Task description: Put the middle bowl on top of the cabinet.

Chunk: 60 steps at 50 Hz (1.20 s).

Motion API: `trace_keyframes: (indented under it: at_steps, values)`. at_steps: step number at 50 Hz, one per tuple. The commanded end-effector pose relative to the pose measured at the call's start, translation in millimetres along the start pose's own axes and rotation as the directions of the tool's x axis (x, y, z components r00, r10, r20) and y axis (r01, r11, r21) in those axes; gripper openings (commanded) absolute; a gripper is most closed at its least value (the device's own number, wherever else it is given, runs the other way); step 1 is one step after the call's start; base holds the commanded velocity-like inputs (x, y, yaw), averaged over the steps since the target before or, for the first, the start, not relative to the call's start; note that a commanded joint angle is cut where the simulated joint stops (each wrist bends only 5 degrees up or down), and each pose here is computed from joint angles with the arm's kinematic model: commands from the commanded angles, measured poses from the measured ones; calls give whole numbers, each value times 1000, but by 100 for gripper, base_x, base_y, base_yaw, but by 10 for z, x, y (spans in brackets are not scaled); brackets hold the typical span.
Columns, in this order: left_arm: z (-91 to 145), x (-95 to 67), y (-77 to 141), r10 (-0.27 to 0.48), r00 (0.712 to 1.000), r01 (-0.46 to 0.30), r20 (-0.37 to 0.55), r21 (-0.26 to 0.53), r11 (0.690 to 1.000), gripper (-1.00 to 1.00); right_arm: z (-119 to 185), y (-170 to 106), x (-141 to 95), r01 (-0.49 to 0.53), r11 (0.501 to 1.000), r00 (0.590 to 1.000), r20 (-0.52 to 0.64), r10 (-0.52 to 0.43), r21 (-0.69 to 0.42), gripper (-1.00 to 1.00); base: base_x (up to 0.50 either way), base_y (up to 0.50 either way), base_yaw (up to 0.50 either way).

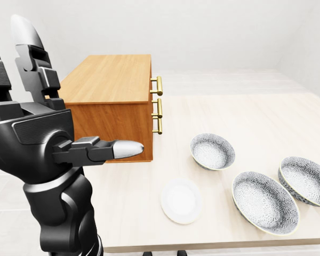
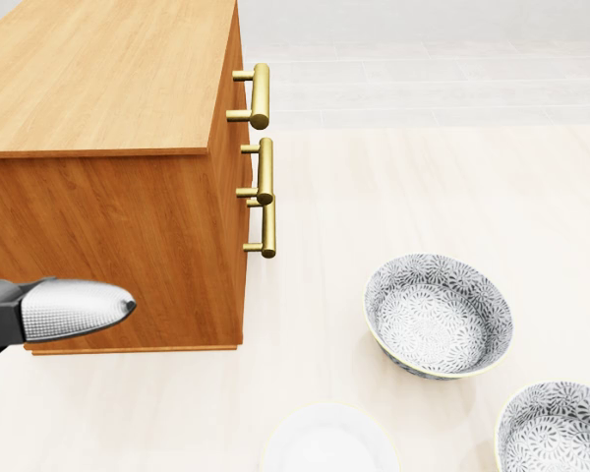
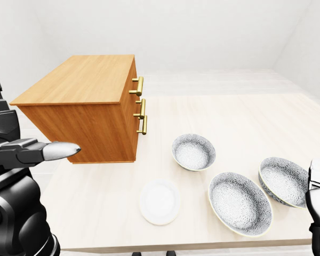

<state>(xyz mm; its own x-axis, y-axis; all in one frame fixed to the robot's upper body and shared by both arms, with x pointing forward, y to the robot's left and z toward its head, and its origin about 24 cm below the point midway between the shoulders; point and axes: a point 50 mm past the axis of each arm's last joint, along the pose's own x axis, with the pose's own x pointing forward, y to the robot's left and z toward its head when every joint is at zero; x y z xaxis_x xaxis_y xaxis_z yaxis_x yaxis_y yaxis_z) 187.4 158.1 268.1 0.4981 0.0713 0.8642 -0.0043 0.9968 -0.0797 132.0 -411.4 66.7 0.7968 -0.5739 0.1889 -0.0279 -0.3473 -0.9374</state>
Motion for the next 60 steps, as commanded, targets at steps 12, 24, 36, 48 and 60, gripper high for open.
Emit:
trace_keyframes:
  at_steps: [12, 24, 36, 48, 60]
  values:
    - [-11, -4, 2, -1, 1000, 1, -6, 6, 1000, 100, 265, -36, 120, 96, 995, 990, 104, -93, -26, 100, 0, 0, 0]
    - [2, -6, -1, 2, 1000, -2, 0, 9, 1000, 100, 486, 74, 226, 60, 995, 991, 112, -69, 85, 100, 0, 0, 0]
    - [22, -1, -2, 2, 1000, -2, 10, 10, 1000, 100, 400, 323, 166, -37, 999, 986, 161, 41, -27, 100, 0, 0, 0]
    - [13, -1, 0, 2, 1000, -3, 6, 11, 1000, 100, 375, 432, 144, -100, 992, 976, 186, 112, -72, 100, 0, 0, 0]
    - [10, -3, -1, 3, 1000, -3, 5, 11, 1000, 100, 370, 516, 153, -153, 984, 967, 191, 169, -96, 100, 0, 0, 0]
